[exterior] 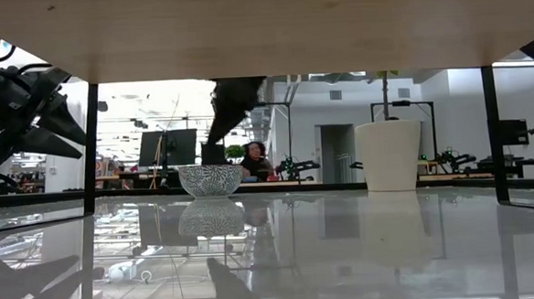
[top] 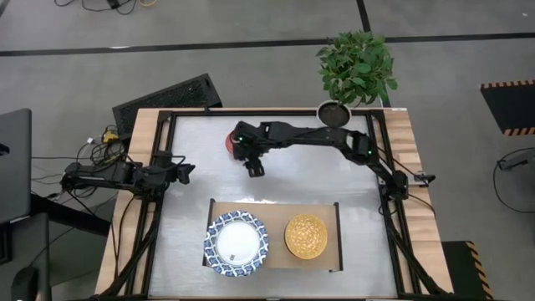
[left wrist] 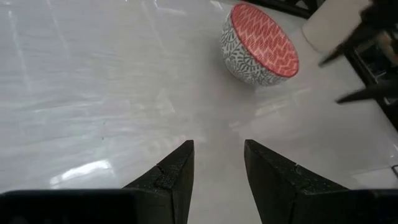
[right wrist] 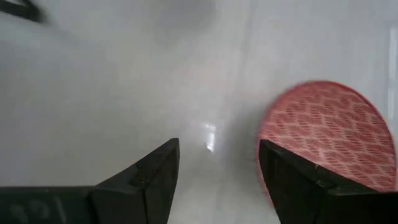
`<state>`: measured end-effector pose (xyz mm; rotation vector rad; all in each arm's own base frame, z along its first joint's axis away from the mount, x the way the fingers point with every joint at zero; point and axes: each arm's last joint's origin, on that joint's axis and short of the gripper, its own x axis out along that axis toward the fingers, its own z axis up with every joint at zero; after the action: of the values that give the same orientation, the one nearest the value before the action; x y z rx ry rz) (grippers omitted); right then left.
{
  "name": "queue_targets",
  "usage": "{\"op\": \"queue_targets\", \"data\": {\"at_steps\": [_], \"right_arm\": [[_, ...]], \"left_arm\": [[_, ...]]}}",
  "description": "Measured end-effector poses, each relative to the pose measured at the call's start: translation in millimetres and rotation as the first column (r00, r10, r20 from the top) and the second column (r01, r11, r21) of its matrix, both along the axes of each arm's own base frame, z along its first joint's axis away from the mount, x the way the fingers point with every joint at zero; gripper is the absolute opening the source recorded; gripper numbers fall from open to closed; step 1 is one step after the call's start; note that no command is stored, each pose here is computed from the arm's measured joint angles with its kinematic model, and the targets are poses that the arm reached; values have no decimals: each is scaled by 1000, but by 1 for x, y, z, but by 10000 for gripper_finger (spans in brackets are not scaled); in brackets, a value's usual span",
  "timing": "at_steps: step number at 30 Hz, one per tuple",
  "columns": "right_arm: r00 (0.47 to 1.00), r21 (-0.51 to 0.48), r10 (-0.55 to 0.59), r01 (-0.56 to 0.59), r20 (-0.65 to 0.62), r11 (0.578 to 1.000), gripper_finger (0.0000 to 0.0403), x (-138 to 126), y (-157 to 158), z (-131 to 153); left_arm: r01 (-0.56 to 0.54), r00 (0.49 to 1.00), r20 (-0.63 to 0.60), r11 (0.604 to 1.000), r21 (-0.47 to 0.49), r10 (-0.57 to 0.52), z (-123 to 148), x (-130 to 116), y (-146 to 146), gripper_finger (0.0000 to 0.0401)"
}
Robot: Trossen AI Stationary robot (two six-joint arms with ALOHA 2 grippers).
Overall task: Place and stack bowls onto a shelf
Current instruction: Stack the red patterned bowl on top of the yellow patterned bowl on the shelf
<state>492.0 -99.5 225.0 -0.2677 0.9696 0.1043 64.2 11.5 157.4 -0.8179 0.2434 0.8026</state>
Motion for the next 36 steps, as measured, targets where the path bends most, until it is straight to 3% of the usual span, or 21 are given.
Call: {"op": "queue_targets", "data": {"at_steps": [9,21,25,28,32,36], "right_arm": [[999,-54,-34,35,17,998,256,2,-26,-13],[1000,-66,-24,24,9,998,254,1,-31,-25],[998,-37,-41,39,-55,999,253,3,-29,-47],[994,-75,-76,70,-76,995,252,9,-28,-62],[990,-98,-111,103,-87,990,220,10,-26,-62],[984,-125,-120,104,-132,987,135,6,-19,-61]], "left_arm": [[15,1000,-9,1000,-8,-16,-1,0,0,128],[15,1000,-13,1000,-6,-15,-1,0,0,128],[15,1000,-15,1000,-6,-15,-1,0,0,128],[15,1000,-15,1000,-6,-15,-1,0,0,128],[14,1000,-15,1000,-8,-14,-1,0,0,128],[17,1000,-14,1000,-11,-17,-1,0,0,128]]}}
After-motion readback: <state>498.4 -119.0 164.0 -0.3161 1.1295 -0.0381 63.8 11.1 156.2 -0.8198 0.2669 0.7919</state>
